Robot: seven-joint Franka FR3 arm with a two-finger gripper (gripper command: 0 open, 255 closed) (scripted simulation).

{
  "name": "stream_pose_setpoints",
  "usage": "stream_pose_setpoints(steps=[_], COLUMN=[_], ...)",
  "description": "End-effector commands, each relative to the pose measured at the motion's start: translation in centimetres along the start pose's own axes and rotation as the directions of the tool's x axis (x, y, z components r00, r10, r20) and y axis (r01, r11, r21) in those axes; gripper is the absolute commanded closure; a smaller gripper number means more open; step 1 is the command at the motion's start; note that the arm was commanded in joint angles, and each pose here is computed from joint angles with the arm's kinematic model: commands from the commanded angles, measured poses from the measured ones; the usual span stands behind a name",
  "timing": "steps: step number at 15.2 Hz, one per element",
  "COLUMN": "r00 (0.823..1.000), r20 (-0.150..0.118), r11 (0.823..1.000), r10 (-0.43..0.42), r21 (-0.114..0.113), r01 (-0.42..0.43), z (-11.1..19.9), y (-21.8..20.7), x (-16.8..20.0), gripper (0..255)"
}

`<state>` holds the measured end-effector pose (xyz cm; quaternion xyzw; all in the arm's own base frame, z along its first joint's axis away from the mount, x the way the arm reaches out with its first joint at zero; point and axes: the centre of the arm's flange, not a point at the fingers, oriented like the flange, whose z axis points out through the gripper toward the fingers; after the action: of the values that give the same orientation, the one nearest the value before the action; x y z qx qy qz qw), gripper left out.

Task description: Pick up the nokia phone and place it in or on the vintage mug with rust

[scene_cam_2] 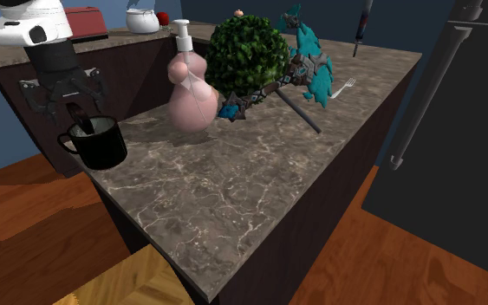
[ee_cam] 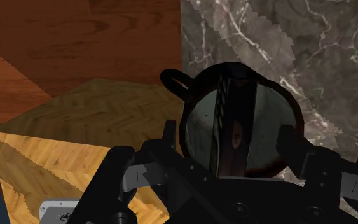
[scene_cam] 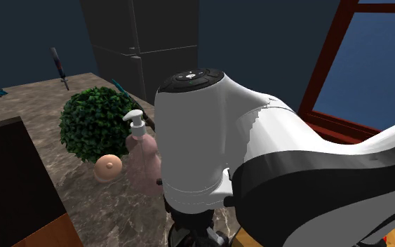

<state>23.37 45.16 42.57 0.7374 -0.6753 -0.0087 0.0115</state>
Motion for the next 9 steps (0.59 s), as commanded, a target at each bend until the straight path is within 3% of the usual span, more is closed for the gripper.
stream_pose_setpoints(steps=[1, 3, 7, 9], r00=[1.000, 1.000, 1.000, 1.000], r20=[0.000, 0.000, 0.000, 0.000], r11=[1.000, 1.000, 1.000, 1.000], r10=[0.000, 0.000, 0.000, 0.000], r21=[0.000, 0.000, 0.000, 0.000], r01=[0.000, 0.000, 0.000, 0.000], z=[0.0, 0.0, -5.0, -5.0], y=[0.0, 0.0, 0.0, 0.0], x=[0.0, 0.0, 0.0, 0.0], gripper=[0, 0, 0, 0])
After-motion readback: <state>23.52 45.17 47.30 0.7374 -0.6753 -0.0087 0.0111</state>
